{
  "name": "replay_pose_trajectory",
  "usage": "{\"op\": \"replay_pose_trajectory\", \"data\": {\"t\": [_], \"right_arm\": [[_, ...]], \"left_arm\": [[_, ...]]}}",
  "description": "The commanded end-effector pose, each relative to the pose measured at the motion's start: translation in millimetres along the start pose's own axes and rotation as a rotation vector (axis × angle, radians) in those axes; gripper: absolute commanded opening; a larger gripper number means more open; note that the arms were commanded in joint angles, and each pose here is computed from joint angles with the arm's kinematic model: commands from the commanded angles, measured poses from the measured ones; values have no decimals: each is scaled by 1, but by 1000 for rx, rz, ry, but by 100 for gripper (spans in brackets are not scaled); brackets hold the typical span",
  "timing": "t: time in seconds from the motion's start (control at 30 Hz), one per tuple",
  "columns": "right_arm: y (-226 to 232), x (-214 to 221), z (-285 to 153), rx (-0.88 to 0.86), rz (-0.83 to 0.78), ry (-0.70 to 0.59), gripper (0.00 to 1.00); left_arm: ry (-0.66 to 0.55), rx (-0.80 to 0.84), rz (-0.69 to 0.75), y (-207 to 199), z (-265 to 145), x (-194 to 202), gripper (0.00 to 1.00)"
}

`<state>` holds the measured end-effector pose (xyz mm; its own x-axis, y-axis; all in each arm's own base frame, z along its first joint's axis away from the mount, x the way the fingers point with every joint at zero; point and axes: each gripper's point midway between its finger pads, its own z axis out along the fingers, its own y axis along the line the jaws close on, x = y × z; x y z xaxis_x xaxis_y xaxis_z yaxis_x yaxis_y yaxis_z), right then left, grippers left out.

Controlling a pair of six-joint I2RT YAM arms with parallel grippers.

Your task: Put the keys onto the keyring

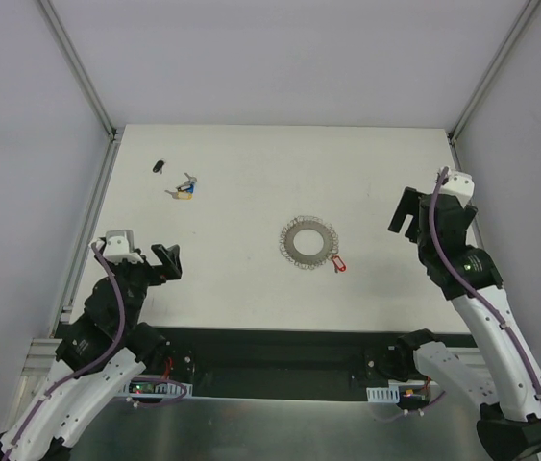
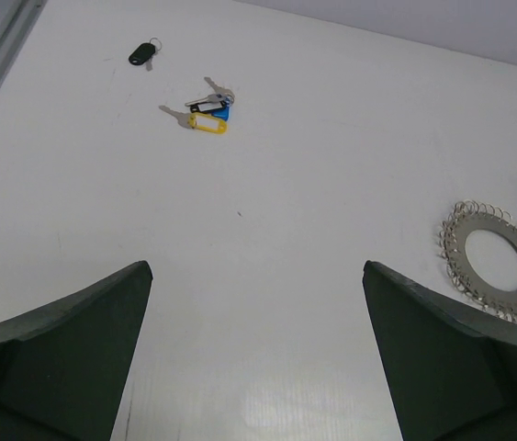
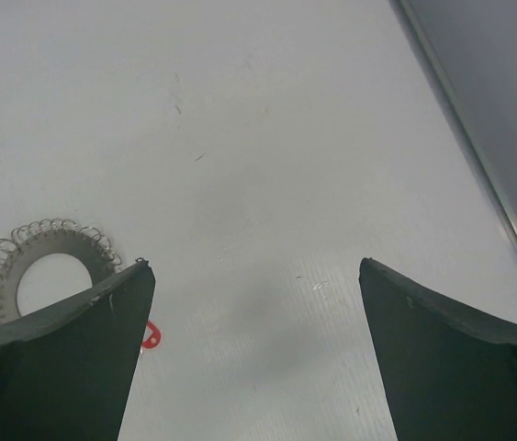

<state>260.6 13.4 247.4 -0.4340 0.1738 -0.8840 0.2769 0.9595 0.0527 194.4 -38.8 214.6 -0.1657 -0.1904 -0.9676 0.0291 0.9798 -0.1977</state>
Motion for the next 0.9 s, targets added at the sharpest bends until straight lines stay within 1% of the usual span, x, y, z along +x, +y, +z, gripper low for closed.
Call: {"op": "replay_pose_trajectory", "data": {"t": [0.0,0.1,0.17,0.27,0.4,0.6,0.87], "right_arm": [[-35,-23,-12,135,-29,-102,96],[-43,-35,-27,133,-27,-147,96],[-49,-31,-35,130,-16,-161,96],[-57,-13,-39,133,-36,-142,96],[-64,1,-48,110,-29,-150,96],[-63,7,-53,80,-55,-132,96],[-49,13,-47,21,-44,-95,96]], "left_arm": [[-71,-66,-7,16,-7,-17,99],[-90,-83,-11,22,-9,-16,99],[-99,-93,2,25,-10,-18,99],[-102,-131,16,31,-10,-19,99],[-84,-138,37,31,-7,-15,99],[-44,-116,63,25,-3,-10,99],[-44,-111,73,24,-3,-12,99]]}}
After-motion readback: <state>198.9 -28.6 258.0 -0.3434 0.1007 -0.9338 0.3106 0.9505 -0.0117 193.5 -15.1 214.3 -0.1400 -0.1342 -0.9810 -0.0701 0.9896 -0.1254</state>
